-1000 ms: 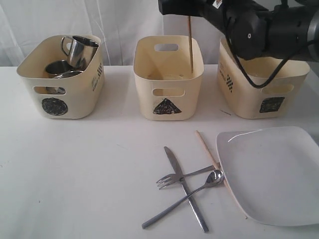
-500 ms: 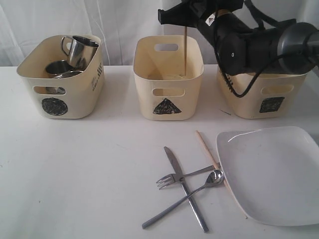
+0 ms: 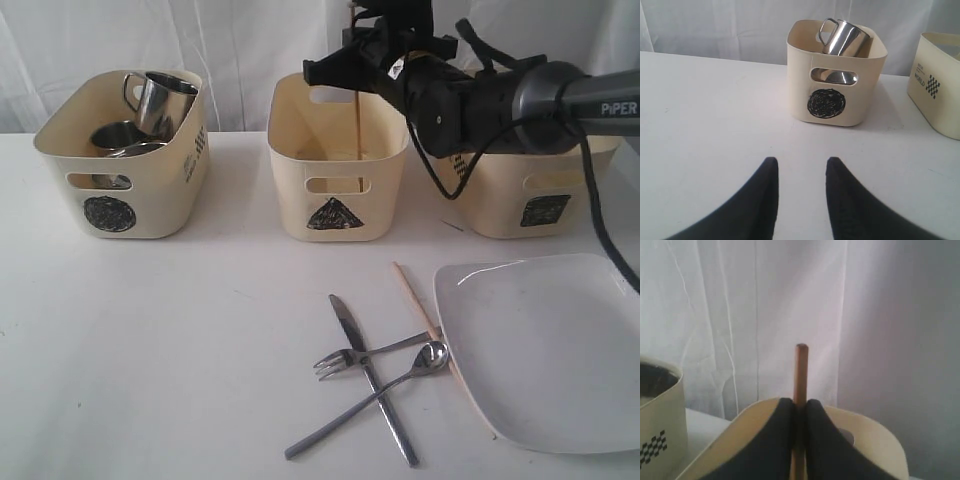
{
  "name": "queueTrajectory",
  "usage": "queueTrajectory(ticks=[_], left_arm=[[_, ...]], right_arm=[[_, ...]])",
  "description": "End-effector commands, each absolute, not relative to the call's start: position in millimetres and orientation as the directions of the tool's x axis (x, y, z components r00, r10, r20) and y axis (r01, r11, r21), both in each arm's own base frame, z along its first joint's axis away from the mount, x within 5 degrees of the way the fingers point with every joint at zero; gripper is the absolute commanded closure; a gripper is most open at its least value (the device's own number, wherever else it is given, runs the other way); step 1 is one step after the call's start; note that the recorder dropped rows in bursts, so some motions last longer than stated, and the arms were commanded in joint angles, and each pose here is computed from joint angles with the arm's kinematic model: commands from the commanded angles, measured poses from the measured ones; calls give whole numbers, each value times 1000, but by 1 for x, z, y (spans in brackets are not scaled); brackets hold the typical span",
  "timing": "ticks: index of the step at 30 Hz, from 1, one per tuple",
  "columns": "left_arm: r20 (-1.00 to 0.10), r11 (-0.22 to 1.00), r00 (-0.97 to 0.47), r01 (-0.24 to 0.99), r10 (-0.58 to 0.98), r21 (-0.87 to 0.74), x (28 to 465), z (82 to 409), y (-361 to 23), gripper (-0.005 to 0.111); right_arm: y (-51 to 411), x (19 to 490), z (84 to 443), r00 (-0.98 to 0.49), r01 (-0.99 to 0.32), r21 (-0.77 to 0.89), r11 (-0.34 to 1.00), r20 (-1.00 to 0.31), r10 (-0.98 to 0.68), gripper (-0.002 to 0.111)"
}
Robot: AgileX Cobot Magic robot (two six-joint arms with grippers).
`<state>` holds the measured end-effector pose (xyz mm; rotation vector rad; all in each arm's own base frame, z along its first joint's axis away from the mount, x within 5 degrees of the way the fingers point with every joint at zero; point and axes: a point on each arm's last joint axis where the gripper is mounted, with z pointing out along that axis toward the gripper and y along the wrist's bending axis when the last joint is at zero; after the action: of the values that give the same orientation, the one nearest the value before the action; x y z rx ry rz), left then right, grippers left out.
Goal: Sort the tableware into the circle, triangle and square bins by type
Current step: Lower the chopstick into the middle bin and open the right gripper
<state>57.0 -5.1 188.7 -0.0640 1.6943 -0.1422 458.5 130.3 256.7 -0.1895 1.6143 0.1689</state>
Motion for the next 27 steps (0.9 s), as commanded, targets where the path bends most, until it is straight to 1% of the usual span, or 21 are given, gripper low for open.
queueTrajectory(ticks=[1, 3, 6, 9, 11, 18, 23, 27], left_arm=[[-982, 989, -128, 38, -138, -144, 57, 188, -5, 69], [-982, 989, -128, 38, -138, -144, 57, 188, -5, 69], [-982, 989, -128, 38, -138, -144, 57, 188, -5, 69], [-982, 989, -128, 38, -138, -144, 57, 188, -5, 69], [-982, 989, -128, 38, -138, -144, 57, 188, -5, 69], [-982, 989, -128, 38, -138, -144, 57, 188, -5, 69], [-982, 989, -128, 38, -138, -144, 57, 188, -5, 69], [-982, 989, -128, 38, -138, -144, 57, 188, -5, 69]], right_arm=[[136, 463, 257, -113, -247, -11, 969, -993, -40, 108], [138, 464, 259, -120, -251, -10, 968, -992, -42, 104], [139, 464, 259, -126, -255, -10, 967, -991, -44, 94], [139, 463, 256, -155, -259, -9, 966, -987, -51, 86], [139, 463, 254, -171, -261, -9, 965, -984, -56, 83], [139, 460, 254, -221, -269, -7, 963, -973, -69, 82], [138, 453, 269, -236, -275, -2, 962, -969, -70, 82], [135, 441, 277, -296, -288, -2, 958, -951, -91, 82]])
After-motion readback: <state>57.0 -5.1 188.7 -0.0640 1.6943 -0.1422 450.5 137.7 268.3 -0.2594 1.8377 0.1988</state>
